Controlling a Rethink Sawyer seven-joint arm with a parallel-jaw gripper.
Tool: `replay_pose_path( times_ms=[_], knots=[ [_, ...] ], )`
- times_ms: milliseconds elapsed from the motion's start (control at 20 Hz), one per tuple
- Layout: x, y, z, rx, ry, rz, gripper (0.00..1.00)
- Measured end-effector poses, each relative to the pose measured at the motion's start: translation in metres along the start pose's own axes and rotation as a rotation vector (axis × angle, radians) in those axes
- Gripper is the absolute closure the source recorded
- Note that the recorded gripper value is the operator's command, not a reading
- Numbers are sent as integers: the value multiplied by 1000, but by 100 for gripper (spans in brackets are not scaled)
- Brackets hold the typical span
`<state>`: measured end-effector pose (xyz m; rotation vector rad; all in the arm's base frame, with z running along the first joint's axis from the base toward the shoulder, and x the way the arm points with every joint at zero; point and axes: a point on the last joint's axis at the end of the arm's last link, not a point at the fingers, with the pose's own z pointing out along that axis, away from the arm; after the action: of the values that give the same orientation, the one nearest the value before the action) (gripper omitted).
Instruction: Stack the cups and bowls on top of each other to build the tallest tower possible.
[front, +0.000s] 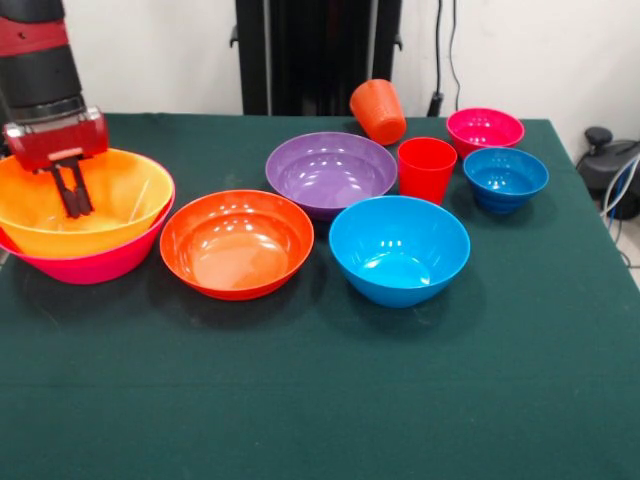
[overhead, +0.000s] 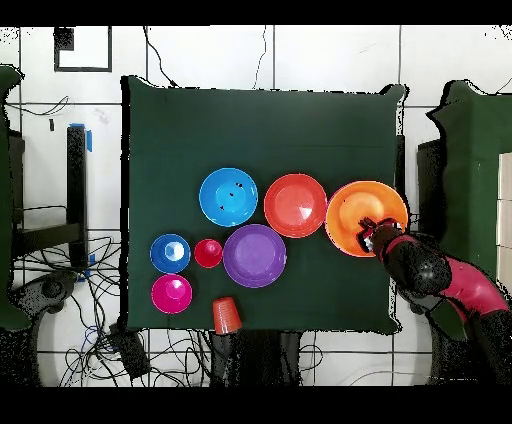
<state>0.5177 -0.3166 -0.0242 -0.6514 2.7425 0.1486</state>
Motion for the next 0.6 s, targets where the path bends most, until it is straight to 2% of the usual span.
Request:
replay_pose_path(
  times_ms=[300, 600],
  knots=[
    [6, 25, 28, -74, -20, 33, 100],
    [8, 28, 32, -88, -35, 50, 100]
  ],
)
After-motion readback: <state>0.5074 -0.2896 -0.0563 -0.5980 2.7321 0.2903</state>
